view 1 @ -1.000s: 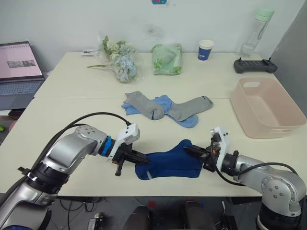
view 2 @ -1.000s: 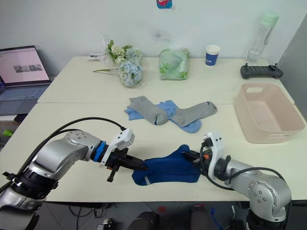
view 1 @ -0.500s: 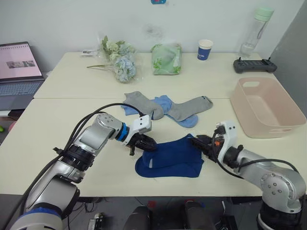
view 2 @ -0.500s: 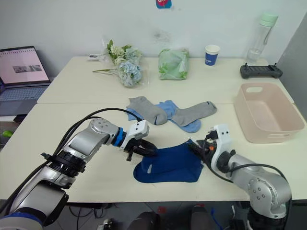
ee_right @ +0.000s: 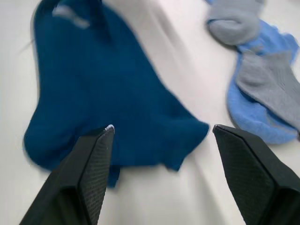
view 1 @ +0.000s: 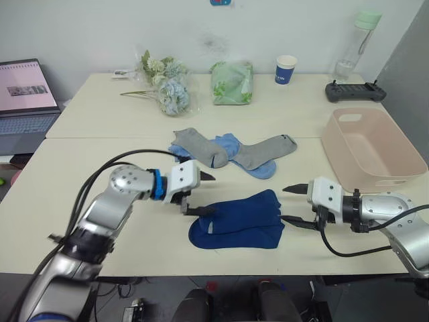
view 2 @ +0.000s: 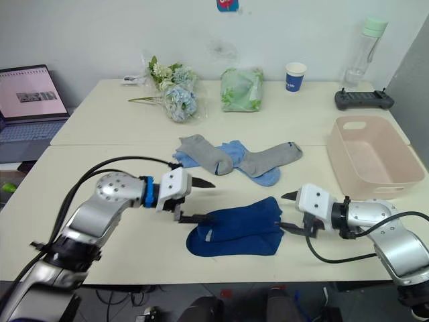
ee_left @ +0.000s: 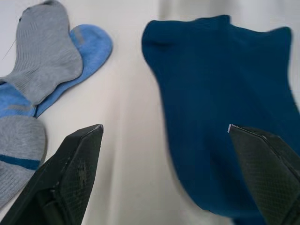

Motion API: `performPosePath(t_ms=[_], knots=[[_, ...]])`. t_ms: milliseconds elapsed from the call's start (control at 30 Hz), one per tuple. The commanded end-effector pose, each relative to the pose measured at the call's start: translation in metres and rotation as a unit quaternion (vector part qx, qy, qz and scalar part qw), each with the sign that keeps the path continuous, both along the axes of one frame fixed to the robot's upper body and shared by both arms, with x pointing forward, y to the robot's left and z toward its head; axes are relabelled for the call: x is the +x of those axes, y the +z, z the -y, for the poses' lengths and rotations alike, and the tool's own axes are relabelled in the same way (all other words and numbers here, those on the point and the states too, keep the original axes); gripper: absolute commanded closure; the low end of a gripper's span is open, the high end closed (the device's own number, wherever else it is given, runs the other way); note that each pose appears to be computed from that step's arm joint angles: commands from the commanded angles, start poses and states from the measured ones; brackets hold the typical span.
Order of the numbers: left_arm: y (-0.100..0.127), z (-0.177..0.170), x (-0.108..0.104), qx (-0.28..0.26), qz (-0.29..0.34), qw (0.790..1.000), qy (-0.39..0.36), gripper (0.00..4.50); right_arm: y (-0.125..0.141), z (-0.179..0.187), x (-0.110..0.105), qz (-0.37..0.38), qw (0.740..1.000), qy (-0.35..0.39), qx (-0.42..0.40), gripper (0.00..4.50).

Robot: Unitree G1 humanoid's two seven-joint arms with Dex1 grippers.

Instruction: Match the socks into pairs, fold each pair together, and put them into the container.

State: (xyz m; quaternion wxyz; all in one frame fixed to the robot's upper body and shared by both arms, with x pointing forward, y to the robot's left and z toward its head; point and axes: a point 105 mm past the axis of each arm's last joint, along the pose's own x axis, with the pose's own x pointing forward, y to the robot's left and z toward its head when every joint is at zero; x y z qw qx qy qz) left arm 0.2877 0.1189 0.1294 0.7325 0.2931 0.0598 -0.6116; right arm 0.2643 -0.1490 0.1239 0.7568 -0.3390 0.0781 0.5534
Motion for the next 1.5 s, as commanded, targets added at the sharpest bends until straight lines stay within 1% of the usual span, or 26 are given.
performPosePath(t_ms=[33,67,133,233,333,433,533,600,633,700,800,900,967,1000,1033,1167,1300,1433,1500], knots=[[0.008,0.007,-0.02,-0.004,0.045,0.998,-0.031,0.03,-0.001,0.003,0.001,0.054,0.996,0.06,-0.046,0.88],[0.001,0.008,-0.026,0.0,0.049,0.998,-0.028,0.03,-0.004,0.003,0.004,0.066,0.994,0.071,-0.055,0.88],[-0.012,0.01,-0.03,0.002,0.058,0.998,-0.014,0.03,-0.009,-0.001,0.005,0.074,0.991,0.09,-0.063,0.88],[-0.023,0.009,-0.029,0.004,0.065,0.998,0.01,0.03,-0.016,-0.005,0.001,0.065,0.99,0.108,-0.062,0.88],[-0.037,0.005,-0.034,0.027,0.07,0.997,0.009,0.03,-0.021,-0.008,-0.001,0.065,0.989,0.118,-0.065,0.88],[-0.041,0.004,-0.034,0.039,0.084,0.996,0.007,0.03,-0.025,-0.01,0.001,0.065,0.989,0.119,-0.064,0.88],[-0.042,0.006,-0.032,0.036,0.087,0.995,0.012,0.03,-0.028,-0.011,0.004,0.072,0.988,0.12,-0.07,0.88],[-0.042,0.006,-0.03,0.029,0.087,0.996,0.019,0.42,-0.03,-0.01,0.007,0.076,0.987,0.121,-0.076,0.88],[-0.042,0.007,-0.03,0.027,0.085,0.996,0.019,0.63,-0.029,-0.011,0.008,0.081,0.987,0.119,-0.073,1.06],[-0.042,0.008,-0.031,0.024,0.079,0.996,0.017,1.25,-0.027,-0.011,0.01,0.08,0.987,0.12,-0.066,1.47],[-0.043,0.009,-0.034,0.028,0.076,0.997,0.008,2.32,-0.023,-0.01,0.009,0.074,0.987,0.126,-0.064,2.6],[-0.043,0.009,-0.034,0.025,0.07,0.997,0.006,3.24,-0.02,-0.011,0.008,0.071,0.988,0.126,-0.055,3.62],[-0.042,0.009,-0.034,0.022,0.069,0.997,0.005,3.96,-0.019,-0.013,0.007,0.07,0.988,0.13,-0.053,4.41],[-0.041,0.009,-0.033,0.021,0.069,0.997,0.005,4.31,-0.018,-0.013,0.006,0.068,0.987,0.132,-0.053,4.5],[-0.041,0.009,-0.033,0.021,0.069,0.997,0.005,4.47,-0.018,-0.014,0.005,0.069,0.987,0.132,-0.052,4.5],[-0.035,0.008,-0.03,0.0,0.057,0.998,0.015,4.47,-0.017,-0.015,0.003,0.055,0.989,0.131,-0.043,4.5],[-0.028,0.006,-0.03,-0.032,0.023,0.999,0.026,4.47,-0.013,-0.017,-0.001,0.036,0.99,0.133,-0.031,4.5],[-0.014,0.001,-0.028,-0.066,0.013,0.997,0.038,4.47,0.0,-0.025,-0.01,-0.007,0.992,0.128,0.002,4.5],[-0.007,-0.002,-0.027,-0.081,0.003,0.996,0.044,4.47,0.012,-0.028,-0.007,0.0,0.993,0.119,0.017,4.5]])
